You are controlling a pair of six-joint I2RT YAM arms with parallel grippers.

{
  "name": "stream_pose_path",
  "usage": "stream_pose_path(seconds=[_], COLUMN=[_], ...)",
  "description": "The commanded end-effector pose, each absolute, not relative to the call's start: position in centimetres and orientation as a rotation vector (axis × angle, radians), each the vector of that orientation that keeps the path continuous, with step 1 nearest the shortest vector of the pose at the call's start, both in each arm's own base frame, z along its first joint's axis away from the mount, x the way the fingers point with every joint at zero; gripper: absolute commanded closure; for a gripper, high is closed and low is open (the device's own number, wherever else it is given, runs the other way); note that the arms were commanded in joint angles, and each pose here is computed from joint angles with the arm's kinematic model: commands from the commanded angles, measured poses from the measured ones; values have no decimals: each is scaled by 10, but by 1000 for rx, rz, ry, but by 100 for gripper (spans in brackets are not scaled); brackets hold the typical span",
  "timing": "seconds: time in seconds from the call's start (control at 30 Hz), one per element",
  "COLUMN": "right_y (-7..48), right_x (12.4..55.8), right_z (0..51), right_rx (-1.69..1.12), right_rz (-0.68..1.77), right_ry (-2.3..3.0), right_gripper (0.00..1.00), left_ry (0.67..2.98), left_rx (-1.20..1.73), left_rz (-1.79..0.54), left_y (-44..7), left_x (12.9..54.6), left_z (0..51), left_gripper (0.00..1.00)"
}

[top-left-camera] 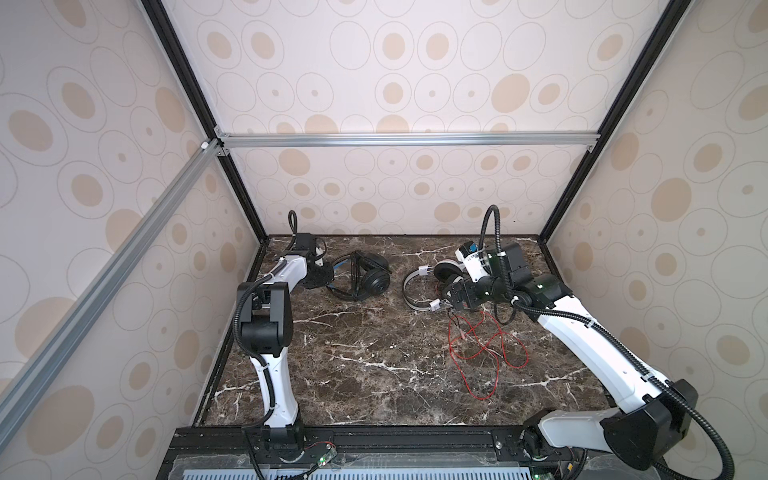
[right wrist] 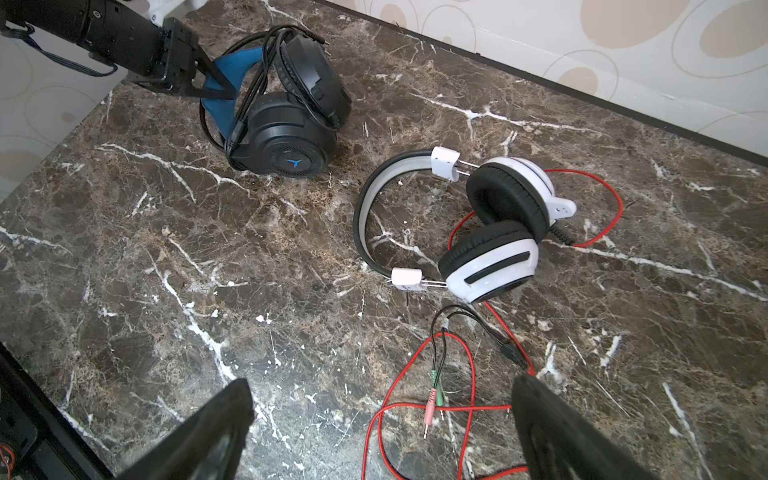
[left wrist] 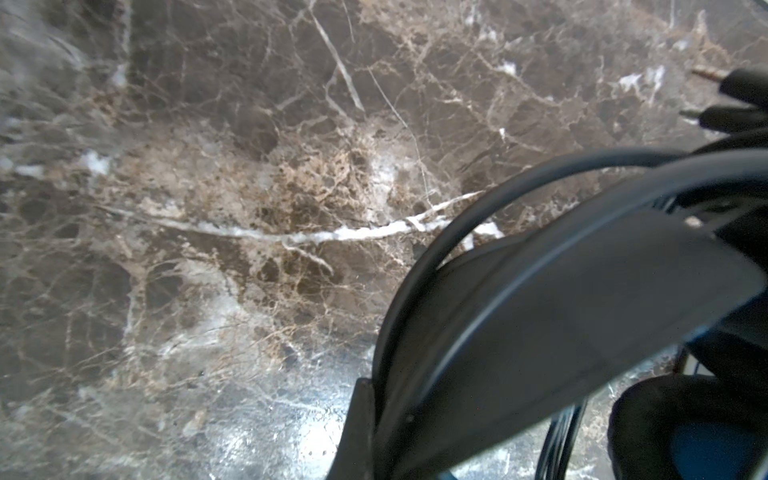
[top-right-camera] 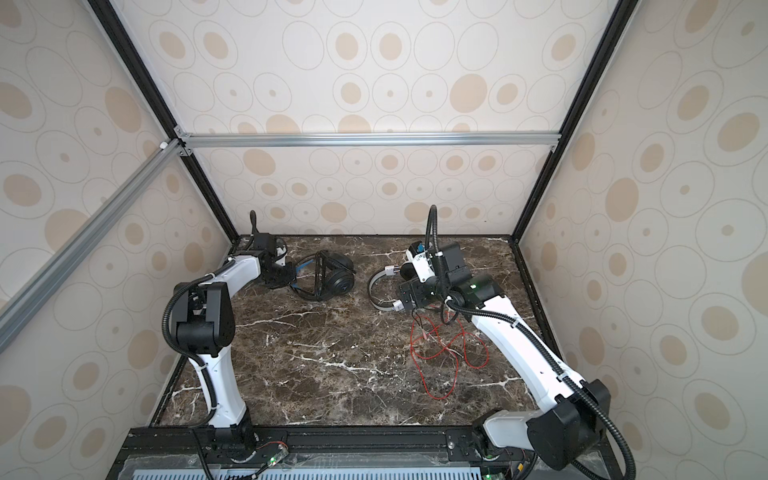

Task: Wrap the headphones
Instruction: 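Set the wrapped black headphones down farther from the robot and open the left gripper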

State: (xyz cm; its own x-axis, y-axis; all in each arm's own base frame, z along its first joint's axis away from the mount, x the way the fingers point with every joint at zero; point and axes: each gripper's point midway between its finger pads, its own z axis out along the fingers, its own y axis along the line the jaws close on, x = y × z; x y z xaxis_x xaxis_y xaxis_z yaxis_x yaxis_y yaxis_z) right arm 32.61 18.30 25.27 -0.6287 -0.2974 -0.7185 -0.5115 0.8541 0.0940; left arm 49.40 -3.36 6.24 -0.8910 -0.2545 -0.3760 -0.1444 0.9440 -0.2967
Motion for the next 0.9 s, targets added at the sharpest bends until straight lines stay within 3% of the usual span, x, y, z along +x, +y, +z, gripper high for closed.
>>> stream_pose_path(seconds=[0.0, 0.53, 0.8, 0.87], right_y=[185, 186, 187, 188], right_x=[329, 337, 342, 343], right_z=[255, 254, 256, 257], right_rx=[-566, -521, -525, -532], right_rz=[386, 385, 378, 378], right_ry=[2292, 2297, 2293, 2292], right_gripper=[0, 0, 0, 0], left_ry=[2617, 2682, 2664, 2650], left_rx=[-292, -333, -327, -329], left_rz=[-438, -401, -359, -342], left_y=[-38, -32, -26, -24], left_x=[513, 514, 519, 521], left_z=[81, 46, 56, 63], left_gripper=[100, 90, 72, 61])
